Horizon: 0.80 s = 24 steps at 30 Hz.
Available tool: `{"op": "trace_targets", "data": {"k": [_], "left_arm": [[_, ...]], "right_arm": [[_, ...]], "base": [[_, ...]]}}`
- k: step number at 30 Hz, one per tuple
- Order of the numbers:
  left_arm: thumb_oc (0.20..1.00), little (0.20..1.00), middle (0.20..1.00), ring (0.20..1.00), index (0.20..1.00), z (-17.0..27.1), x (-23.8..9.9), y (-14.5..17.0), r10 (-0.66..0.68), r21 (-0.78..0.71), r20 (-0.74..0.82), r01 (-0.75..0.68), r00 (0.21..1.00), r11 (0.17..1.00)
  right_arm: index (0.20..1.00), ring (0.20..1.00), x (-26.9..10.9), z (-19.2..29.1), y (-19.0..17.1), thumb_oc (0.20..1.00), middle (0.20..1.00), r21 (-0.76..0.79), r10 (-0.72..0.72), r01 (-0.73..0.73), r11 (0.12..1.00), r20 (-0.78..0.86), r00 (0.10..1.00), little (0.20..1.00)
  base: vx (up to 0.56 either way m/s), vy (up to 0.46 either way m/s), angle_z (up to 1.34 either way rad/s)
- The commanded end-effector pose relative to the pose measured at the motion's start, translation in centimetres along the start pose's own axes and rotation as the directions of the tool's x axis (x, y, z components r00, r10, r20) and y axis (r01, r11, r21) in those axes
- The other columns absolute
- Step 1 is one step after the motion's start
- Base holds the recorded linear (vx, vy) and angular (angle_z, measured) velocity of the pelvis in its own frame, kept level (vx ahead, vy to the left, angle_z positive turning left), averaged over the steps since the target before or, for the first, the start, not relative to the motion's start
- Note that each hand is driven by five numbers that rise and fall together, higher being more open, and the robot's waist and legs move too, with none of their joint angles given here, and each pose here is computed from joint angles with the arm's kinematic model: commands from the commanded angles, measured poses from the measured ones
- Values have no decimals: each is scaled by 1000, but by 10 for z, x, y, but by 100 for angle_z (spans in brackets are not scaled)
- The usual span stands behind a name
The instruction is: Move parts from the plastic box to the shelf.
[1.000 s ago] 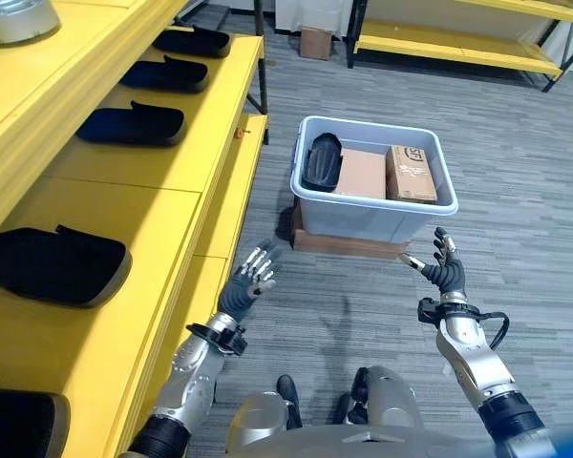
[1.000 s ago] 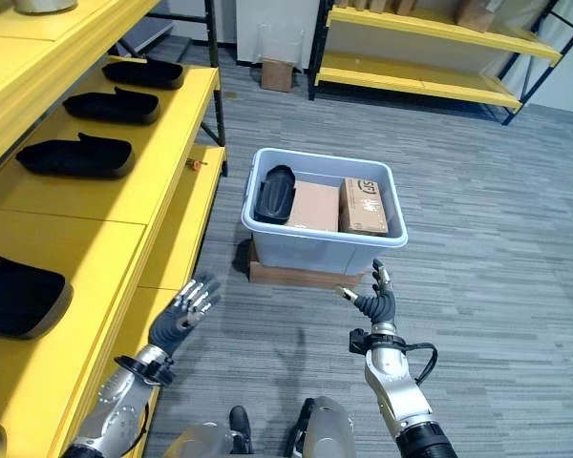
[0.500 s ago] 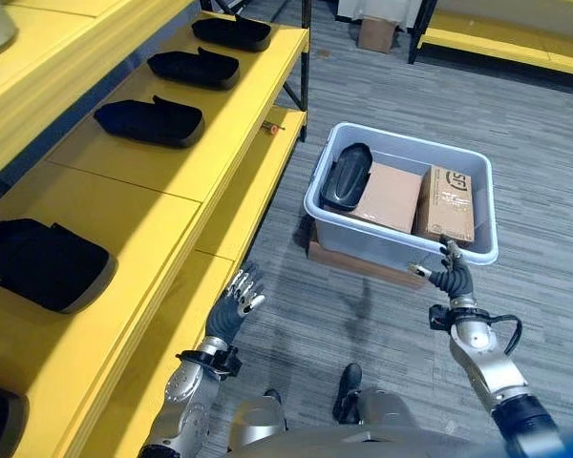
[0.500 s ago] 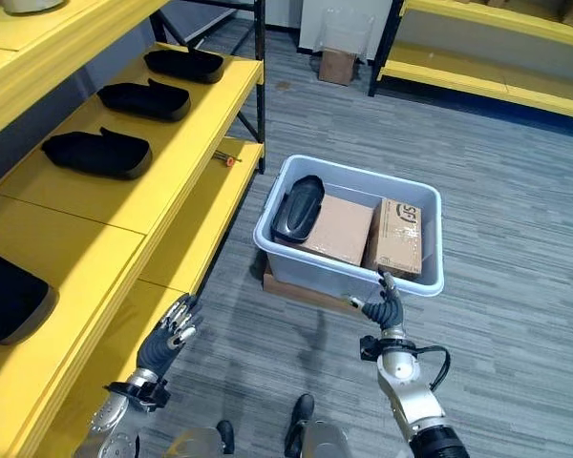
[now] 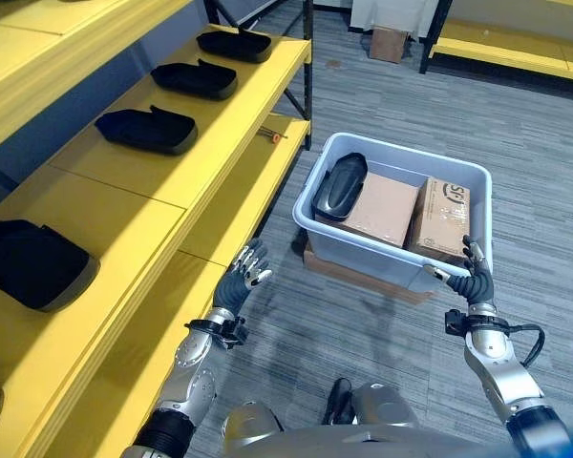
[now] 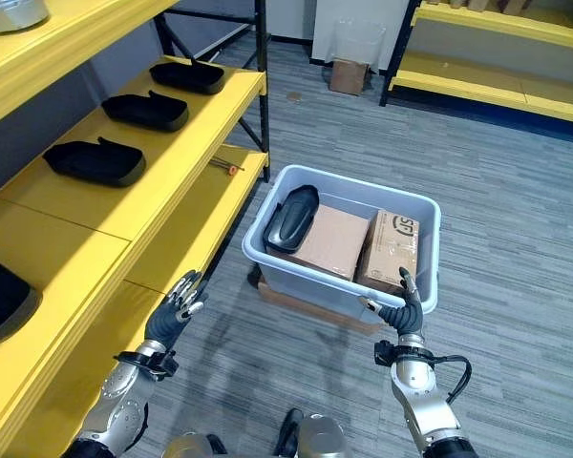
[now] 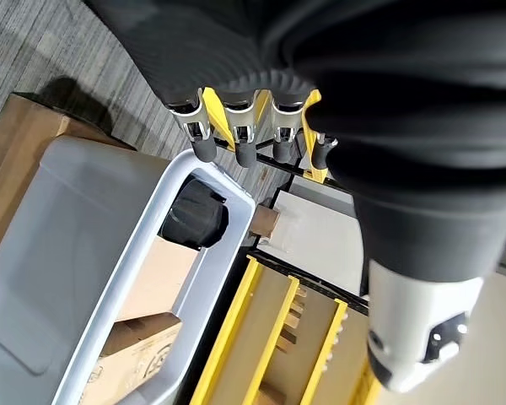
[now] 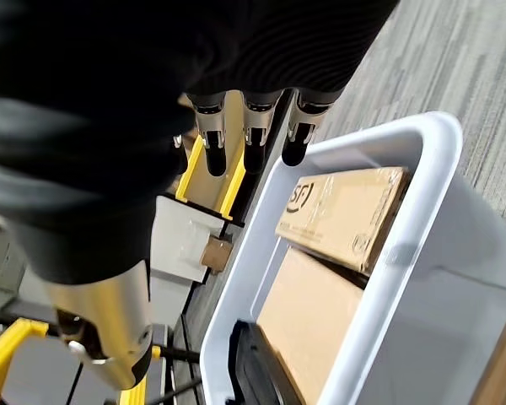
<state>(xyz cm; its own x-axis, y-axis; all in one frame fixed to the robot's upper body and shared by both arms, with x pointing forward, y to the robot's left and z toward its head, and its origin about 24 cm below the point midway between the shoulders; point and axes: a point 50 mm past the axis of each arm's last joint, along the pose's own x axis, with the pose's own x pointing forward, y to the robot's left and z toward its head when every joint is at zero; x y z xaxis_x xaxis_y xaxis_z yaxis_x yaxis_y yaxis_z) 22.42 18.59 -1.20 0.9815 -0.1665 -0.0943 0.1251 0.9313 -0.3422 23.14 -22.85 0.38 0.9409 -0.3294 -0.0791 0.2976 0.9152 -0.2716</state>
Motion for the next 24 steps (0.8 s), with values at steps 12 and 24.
{"op": "trace_targets", "data": {"k": [12, 24], "left_arm": [[1000, 1000, 1000, 1000, 1000, 19, -17, 16, 84, 95, 134, -97, 987, 991], [1000, 1000, 1000, 1000, 1000, 22, -9, 14, 28, 232, 115, -55, 993, 971]], "right_arm": [[1000, 1000, -8, 5, 14, 1000, 1000, 44, 188, -190, 981, 46, 981, 1000], [1000, 1000, -7, 28, 35, 1000, 1000, 90, 212, -229, 969, 164, 963, 1000]], "base": [[218, 222, -75], [107, 182, 0]]}}
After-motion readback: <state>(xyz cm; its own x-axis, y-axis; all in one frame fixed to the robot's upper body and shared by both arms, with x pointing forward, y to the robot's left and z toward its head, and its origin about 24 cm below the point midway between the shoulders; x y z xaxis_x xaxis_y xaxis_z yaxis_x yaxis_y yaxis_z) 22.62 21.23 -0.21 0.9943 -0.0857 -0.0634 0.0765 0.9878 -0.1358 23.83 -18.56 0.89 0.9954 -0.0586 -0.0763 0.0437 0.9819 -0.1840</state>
